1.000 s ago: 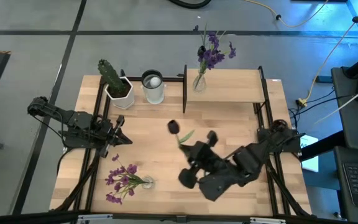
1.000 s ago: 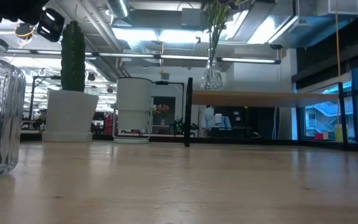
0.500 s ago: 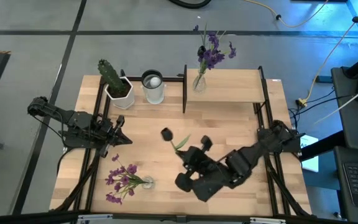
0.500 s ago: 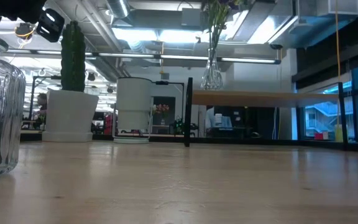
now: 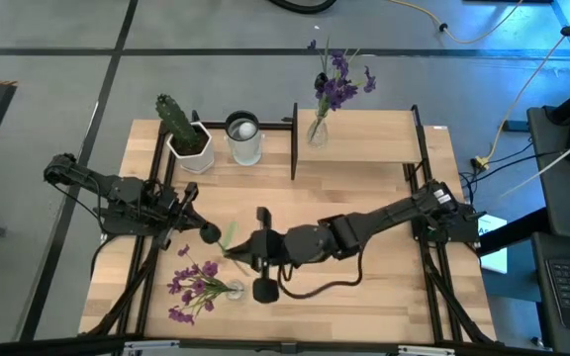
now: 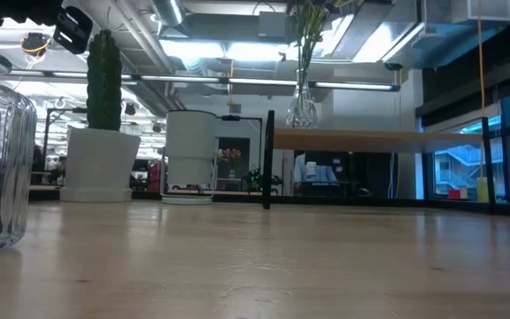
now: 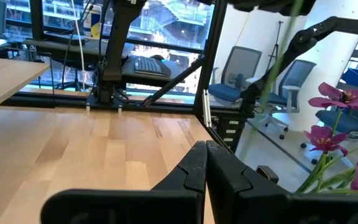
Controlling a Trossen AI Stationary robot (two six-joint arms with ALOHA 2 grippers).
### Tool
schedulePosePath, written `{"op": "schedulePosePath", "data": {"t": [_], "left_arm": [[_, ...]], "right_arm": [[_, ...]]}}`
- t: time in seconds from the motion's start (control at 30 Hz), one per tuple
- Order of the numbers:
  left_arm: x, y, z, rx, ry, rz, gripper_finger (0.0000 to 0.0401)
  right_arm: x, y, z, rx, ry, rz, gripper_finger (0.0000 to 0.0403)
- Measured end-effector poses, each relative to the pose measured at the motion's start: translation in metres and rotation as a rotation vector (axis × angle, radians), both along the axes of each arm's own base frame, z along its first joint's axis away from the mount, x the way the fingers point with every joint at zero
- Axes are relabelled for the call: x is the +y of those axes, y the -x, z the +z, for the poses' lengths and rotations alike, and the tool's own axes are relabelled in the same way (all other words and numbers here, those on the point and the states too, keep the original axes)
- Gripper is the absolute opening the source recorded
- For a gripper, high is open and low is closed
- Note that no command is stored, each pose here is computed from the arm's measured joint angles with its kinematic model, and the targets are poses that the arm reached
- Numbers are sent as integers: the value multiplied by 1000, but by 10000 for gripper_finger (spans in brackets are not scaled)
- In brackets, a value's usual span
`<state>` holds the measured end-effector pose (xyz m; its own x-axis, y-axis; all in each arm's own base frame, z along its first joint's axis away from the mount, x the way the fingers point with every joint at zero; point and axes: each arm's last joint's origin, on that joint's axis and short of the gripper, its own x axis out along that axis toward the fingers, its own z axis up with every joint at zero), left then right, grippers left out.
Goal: Pick and place flowers into a vace then onto a shelf
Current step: Put the black flower into the transparent vase
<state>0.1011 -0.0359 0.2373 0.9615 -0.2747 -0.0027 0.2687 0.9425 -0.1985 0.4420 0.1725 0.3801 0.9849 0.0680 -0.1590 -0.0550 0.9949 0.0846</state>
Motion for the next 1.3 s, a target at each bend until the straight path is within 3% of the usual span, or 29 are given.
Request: {"op": "schedulePosePath", "data": {"t": [0.13, 0.37, 0.53, 0.73, 0.83, 1.3], "left_arm": [[0, 0, 0, 8, 25, -1, 6], [-1, 0, 0, 15, 47, -37, 8], [-1, 0, 0, 16, 47, -45, 8], [-1, 0, 0, 15, 47, -45, 7], [-1, 0, 0, 15, 47, -46, 6], [-1, 0, 0, 15, 47, -44, 3]], "right_arm": [[-4, 8, 3, -47, 49, 12, 5], [-22, 53, 17, -234, 6, -13, 5], [-31, 69, -13, -405, -113, 9, 5], [-23, 73, -55, -505, -177, 52, 5], [-20, 66, -66, -488, -186, 62, 5], [-8, 40, -92, -420, -160, 90, 5]]}}
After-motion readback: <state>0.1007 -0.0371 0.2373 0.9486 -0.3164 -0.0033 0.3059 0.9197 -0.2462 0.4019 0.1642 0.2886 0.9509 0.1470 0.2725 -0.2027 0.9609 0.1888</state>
